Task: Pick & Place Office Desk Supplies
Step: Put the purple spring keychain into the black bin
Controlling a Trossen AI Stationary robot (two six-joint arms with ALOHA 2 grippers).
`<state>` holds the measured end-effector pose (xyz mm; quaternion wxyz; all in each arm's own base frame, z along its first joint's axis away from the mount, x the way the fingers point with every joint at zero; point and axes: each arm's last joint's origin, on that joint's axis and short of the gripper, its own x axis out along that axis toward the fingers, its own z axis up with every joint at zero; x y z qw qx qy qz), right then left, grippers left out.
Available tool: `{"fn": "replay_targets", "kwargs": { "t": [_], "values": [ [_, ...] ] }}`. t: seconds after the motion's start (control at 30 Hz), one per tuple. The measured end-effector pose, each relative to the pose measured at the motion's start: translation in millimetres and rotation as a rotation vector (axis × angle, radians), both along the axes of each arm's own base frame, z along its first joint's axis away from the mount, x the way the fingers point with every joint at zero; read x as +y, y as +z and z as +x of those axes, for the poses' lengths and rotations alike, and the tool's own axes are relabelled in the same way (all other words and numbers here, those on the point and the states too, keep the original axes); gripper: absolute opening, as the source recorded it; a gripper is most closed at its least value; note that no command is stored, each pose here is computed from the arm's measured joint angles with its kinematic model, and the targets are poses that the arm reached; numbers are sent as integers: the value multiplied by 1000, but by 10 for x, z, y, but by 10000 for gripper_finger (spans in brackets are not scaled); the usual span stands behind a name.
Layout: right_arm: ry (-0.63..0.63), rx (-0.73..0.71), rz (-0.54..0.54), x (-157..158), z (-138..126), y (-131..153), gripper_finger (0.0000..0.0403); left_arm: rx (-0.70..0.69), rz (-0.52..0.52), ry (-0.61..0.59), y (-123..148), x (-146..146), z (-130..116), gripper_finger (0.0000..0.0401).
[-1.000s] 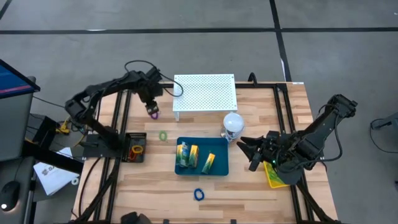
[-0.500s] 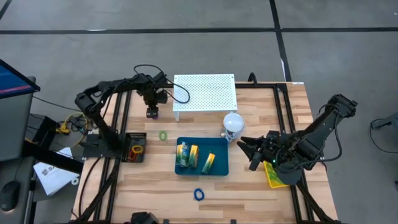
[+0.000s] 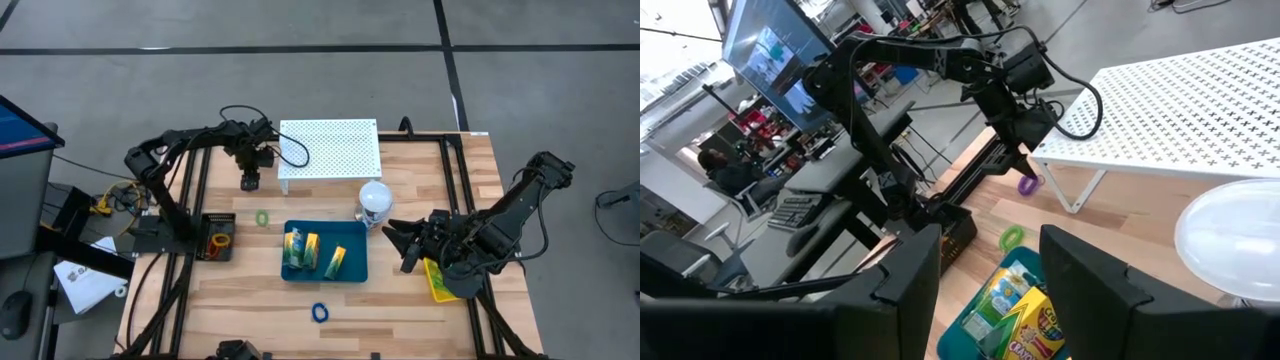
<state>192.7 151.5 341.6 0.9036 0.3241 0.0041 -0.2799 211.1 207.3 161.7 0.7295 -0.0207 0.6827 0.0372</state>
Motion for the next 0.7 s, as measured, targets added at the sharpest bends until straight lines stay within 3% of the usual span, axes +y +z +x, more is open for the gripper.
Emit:
{"fn": "replay_targets", "kwargs": {
  "t": [0.4,0.7],
  "values": [
    [-7,-2,10,-7,-6,-11,168,-20,-18,18,-2,-4,6,165],
    [0,-2,10,6,-17,-11,168,-14,-30,53,-183,-79,-68,162]
  ]
}}
